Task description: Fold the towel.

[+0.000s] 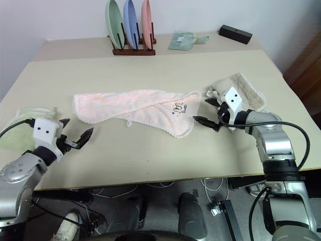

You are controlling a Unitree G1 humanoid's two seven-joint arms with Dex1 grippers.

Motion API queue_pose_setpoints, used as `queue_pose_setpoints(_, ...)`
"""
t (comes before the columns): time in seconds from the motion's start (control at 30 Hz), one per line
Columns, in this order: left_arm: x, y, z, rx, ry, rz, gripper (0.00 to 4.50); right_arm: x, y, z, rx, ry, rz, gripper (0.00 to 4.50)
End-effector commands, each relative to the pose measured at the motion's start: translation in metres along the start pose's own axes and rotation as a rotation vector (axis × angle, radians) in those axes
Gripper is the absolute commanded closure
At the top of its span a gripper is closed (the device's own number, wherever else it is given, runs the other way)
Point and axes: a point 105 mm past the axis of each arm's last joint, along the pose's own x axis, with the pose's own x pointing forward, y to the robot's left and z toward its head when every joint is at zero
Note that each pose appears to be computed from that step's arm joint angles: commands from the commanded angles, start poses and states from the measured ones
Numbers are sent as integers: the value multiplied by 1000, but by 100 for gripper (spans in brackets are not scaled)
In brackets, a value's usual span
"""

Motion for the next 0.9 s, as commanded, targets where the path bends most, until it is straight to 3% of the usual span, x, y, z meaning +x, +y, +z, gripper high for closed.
queue_pose_setpoints(0.03, -2, 2, 8, 22, -31, 22, 3, -1, -1, 13, -46, -26, -4, 0)
queue_pose_setpoints(0.47, -10, 10, 7, 54, -25, 61, 3, 22, 13, 15, -54, -53, 37, 0)
queue_pose_setpoints(0.73, 5, -36, 10, 271, 21, -188, 3, 37, 35, 20, -7, -81, 115, 0)
queue_pose_setpoints(0.9, 29, -22, 1, 484, 91, -157, 3, 37, 47, 14, -18, -84, 83, 0)
